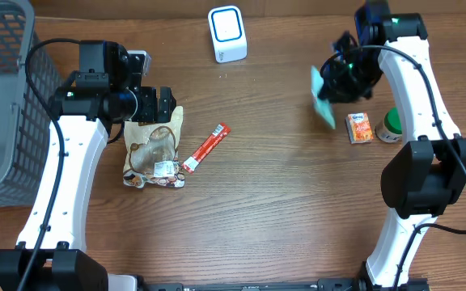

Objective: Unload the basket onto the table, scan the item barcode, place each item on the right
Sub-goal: 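Carry the wipe pack right and drop it beside the Kleenex pack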

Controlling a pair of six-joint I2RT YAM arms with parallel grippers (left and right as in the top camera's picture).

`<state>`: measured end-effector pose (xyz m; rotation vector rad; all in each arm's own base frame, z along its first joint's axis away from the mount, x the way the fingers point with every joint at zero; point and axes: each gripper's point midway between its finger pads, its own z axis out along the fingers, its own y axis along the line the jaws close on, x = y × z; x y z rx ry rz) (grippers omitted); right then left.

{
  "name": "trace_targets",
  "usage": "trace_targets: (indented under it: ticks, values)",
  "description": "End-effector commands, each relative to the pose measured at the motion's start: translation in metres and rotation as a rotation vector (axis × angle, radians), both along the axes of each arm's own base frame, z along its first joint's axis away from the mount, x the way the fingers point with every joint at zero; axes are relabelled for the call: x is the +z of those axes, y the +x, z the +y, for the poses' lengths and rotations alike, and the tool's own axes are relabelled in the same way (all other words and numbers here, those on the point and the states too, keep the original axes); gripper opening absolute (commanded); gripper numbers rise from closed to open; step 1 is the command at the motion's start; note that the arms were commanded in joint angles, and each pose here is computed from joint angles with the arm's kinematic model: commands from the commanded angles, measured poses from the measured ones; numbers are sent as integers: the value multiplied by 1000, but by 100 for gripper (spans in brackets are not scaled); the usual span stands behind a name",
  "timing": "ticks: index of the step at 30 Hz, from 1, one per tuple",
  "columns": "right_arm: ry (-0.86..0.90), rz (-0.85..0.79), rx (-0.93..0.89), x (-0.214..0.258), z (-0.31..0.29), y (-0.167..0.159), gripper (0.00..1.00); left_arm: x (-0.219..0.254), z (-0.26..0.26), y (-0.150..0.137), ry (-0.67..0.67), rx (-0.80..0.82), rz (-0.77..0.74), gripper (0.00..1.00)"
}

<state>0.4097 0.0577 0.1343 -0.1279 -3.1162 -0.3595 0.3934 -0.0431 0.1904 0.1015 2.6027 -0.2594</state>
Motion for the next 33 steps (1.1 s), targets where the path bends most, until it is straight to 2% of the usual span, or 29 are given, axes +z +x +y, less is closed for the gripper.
trace_targets:
  ticks: [1,4,11,26,33]
  values:
    - [-194,29,12,-9,-34,-8,92,0,-1,3,-13,5,-1,100]
    - [-194,36,7,-10,-34,-9,100,0,-1,3,-13,5,-1,100]
    - [-190,11,5,-11,-33,-3,100,0,-1,3,-13,5,-1,100]
    - [-181,-197,-14,-5,-31,48,100,0,-1,3,-13,5,-1,100]
    - [-180,-215,-16,-5,-30,52,100,0,-1,3,-13,5,-1,100]
